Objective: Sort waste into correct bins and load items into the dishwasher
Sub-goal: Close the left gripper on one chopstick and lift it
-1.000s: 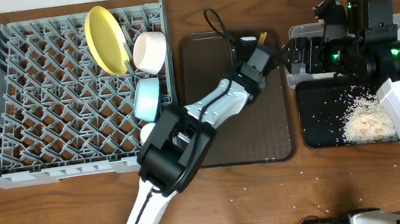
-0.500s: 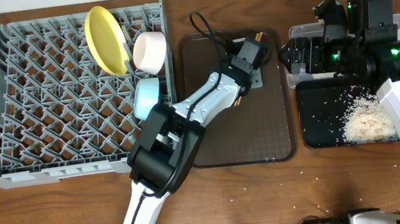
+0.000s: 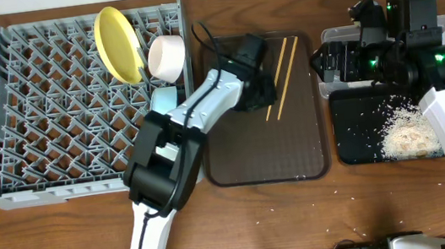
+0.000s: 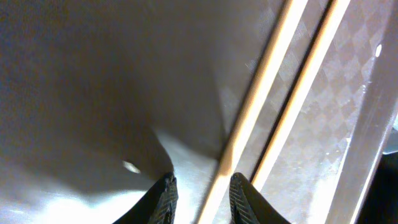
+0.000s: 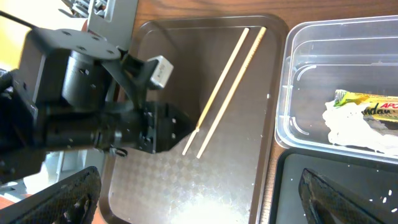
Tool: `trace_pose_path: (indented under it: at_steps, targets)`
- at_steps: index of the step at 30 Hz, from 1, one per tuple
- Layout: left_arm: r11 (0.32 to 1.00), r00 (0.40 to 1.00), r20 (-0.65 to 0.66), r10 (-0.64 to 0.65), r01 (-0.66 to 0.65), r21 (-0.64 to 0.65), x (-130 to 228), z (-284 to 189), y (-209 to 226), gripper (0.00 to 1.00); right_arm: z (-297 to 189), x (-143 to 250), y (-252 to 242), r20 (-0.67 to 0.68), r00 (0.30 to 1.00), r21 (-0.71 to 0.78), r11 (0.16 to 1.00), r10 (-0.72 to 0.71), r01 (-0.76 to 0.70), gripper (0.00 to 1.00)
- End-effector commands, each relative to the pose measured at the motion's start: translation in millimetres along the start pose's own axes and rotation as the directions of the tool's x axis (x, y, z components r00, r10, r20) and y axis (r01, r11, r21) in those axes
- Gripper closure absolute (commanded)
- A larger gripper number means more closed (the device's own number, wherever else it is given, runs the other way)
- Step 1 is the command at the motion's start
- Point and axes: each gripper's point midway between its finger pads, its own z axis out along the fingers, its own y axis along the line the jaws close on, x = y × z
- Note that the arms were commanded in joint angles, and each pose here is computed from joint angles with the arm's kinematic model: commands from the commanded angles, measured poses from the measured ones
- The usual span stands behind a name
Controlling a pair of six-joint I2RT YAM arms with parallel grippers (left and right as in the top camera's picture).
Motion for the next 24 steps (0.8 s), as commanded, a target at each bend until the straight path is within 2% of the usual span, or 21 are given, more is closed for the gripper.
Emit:
trace_pose_path:
  at_steps: [1, 5, 11, 19, 24]
  targets:
    - [0.972, 0.963, 0.139, 0.232, -0.233, -0.013, -33.4, -46.8, -13.4, 0.67, 0.7, -0.4, 3.8, -0.003, 1.0, -0.011, 1.0, -0.009, 0.009, 0.01]
    - [0.917, 0.88, 0.261, 0.397, -0.373, -0.14, -63.1, -61.6, -14.9, 0.61, 0.7, -0.4, 3.8, -0.003, 1.0, -0.011, 1.0, -0.009, 0.009, 0.01]
    - [0.872, 0.822, 0.291, 0.49, -0.454, -0.184, -74.9, -61.5, -18.6, 0.61, 0.6, -0.4, 3.7, -0.003, 1.0, -0.01, 1.0, -0.008, 0.008, 0.01]
    - [0.859, 0.806, 0.297, 0.511, -0.466, -0.213, -87.9, -98.3, -38.1, 0.61, 0.6, -0.4, 3.7, -0.003, 1.0, -0.01, 1.0, -0.008, 0.008, 0.01]
    - [0.858, 0.815, 0.272, 0.512, -0.467, -0.215, -87.5, -100.3, -41.3, 0.61, 0.6, -0.4, 3.7, -0.003, 1.0, -0.01, 1.0, -0.008, 0.008, 0.01]
